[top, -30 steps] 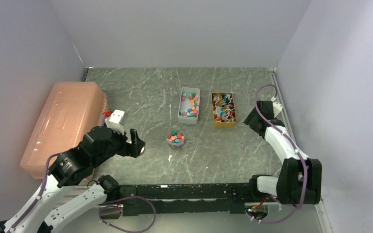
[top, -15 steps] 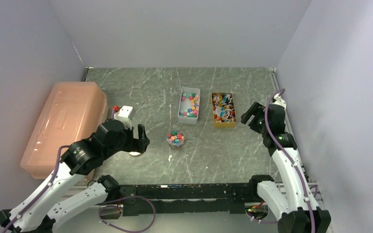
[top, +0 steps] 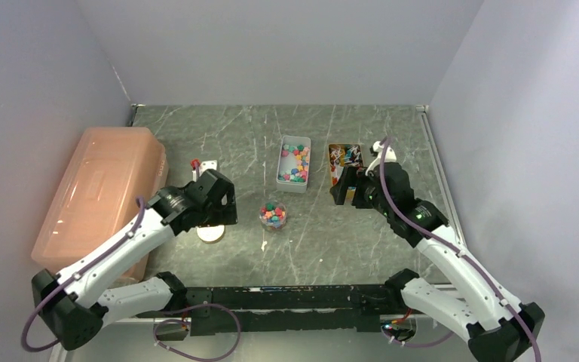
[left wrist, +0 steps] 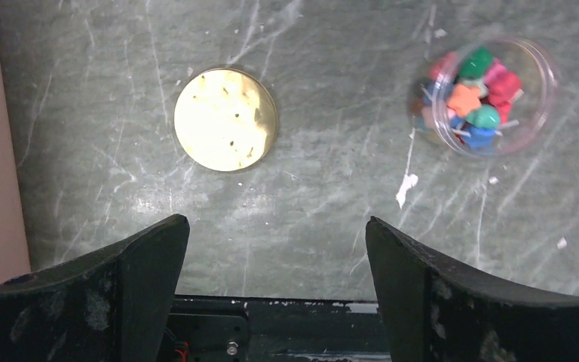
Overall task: Pack the candies
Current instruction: Pick up the bottle lid at the center of the board.
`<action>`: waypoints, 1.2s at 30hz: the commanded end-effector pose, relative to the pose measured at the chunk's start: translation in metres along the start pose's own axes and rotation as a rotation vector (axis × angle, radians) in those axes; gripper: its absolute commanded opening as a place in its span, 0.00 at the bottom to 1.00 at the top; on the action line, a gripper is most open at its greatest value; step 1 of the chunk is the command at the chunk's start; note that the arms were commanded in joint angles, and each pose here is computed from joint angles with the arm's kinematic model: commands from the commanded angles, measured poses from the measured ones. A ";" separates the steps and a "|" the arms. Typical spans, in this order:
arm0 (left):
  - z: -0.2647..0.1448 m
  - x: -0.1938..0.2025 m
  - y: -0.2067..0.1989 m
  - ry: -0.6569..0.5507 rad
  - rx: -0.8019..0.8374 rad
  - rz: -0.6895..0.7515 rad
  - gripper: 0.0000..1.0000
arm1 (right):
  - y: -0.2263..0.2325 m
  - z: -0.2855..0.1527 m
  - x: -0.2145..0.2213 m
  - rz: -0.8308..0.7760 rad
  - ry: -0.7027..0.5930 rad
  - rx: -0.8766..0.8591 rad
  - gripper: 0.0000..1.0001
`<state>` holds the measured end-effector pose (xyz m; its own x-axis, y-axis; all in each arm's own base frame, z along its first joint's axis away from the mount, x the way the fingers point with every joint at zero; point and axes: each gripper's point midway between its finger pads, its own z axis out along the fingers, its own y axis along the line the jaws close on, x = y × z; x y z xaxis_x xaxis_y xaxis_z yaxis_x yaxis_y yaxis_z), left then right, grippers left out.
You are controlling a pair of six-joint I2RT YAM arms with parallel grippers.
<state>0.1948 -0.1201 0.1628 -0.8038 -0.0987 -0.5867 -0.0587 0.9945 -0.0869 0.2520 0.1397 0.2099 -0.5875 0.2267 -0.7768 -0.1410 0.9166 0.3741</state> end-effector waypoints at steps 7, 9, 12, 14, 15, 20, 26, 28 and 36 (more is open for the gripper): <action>0.049 0.006 0.023 0.150 -0.127 -0.294 0.93 | 0.026 -0.003 0.020 -0.141 0.030 -0.044 1.00; 0.060 0.011 0.029 0.187 -0.142 -0.339 0.93 | 0.031 -0.004 0.028 -0.163 0.047 -0.057 1.00; 0.076 0.019 0.035 0.250 -0.165 -0.389 0.93 | 0.032 -0.005 0.039 -0.182 0.064 -0.070 1.00; 0.085 0.024 0.032 0.291 -0.147 -0.408 0.93 | 0.031 -0.006 0.045 -0.187 0.071 -0.078 1.00; 0.090 0.027 0.031 0.309 -0.137 -0.416 0.93 | 0.030 -0.006 0.048 -0.191 0.075 -0.079 1.00; 0.109 0.037 0.033 0.369 -0.142 -0.418 0.93 | 0.025 -0.009 0.056 -0.201 0.084 -0.088 1.00; 0.121 0.048 0.040 0.421 -0.156 -0.429 0.93 | 0.020 -0.009 0.060 -0.216 0.084 -0.084 1.00; 0.124 0.048 0.041 0.425 -0.154 -0.438 0.94 | 0.021 -0.008 0.060 -0.222 0.082 -0.087 1.00; 0.131 0.049 0.045 0.445 -0.155 -0.450 0.93 | 0.023 -0.001 0.065 -0.234 0.101 -0.096 1.00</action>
<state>0.2247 -0.0835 0.0263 -0.8438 -0.5205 -0.1306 -0.5134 0.8538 -0.0862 0.2053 0.1703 0.1657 -0.6289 -0.0180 -0.7773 -0.3300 0.9114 0.2459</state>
